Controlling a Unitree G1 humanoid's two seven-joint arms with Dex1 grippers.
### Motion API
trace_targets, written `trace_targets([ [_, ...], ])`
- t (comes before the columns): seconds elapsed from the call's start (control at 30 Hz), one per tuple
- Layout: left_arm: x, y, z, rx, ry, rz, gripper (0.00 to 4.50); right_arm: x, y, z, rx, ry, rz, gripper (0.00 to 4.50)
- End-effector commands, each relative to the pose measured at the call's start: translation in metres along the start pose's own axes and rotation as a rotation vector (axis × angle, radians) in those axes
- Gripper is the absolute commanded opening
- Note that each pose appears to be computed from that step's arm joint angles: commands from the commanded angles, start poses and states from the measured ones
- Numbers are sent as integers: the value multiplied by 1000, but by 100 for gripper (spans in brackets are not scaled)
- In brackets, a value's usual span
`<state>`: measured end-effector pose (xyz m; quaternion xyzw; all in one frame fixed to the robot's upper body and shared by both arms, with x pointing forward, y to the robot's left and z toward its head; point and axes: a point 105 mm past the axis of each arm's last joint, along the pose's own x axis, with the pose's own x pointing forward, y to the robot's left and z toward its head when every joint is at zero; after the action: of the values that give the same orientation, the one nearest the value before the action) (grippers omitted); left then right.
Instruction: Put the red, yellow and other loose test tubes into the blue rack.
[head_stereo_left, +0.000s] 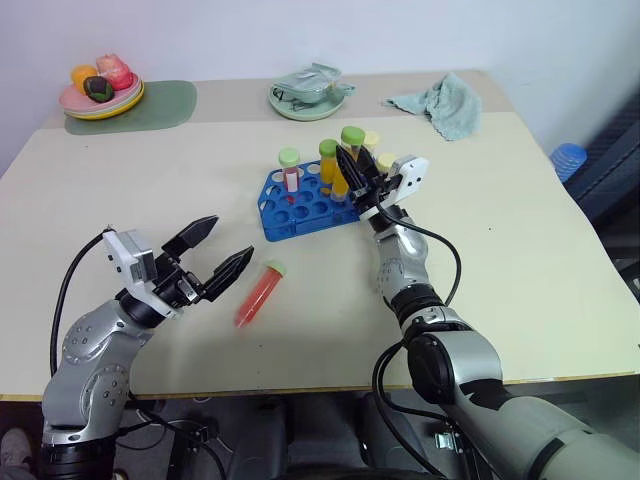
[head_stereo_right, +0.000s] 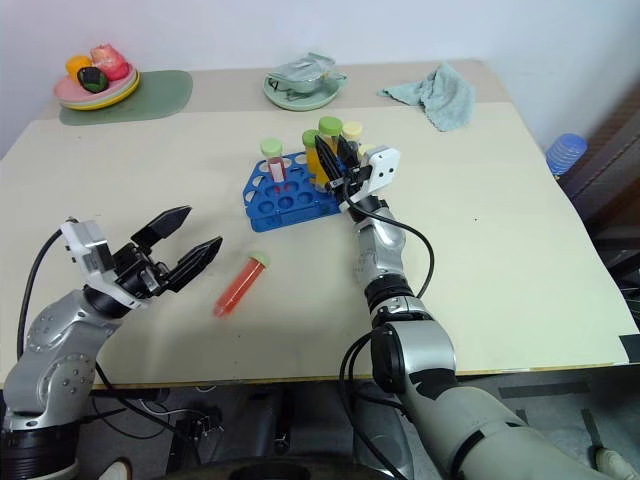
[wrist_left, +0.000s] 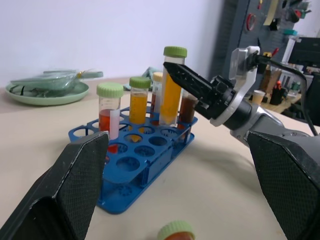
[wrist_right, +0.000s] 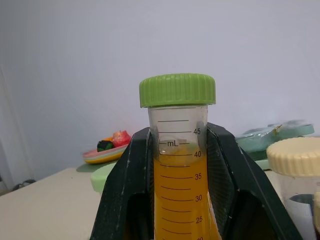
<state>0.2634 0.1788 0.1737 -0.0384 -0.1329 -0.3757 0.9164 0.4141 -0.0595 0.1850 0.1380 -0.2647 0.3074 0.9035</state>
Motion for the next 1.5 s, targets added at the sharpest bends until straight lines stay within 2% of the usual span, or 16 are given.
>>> trace_targets([
  [0.03, 4, -2, 11, 40, -36, -11, 450, -2, 3, -2, -20, 5, 6, 83],
  [0.4, 6, -3, 10, 41, -37, -10, 450, -9, 2, -15, -60, 64, -13, 83],
  [0.63, 6, -4, 11, 42, -43, -11, 450, -12, -9, -21, -148, 113, -97, 83],
  [0.87, 5, -4, 12, 45, -42, -8, 450, -14, -9, -23, -147, 112, -112, 83],
  [1.03, 4, -5, 10, 37, -34, -9, 450, -17, -9, -27, -205, 145, -116, 312],
  [1.27, 5, -8, 4, 14, 0, -23, 450, -20, -8, -25, -281, 172, -61, 312],
  [1.4, 9, -17, 7, -38, 10, -85, 450, -33, -15, -31, -346, 296, -5, 312],
  [1.5, 13, -18, 11, -46, 12, -80, 450, -47, -19, -25, -334, 372, 25, 312],
])
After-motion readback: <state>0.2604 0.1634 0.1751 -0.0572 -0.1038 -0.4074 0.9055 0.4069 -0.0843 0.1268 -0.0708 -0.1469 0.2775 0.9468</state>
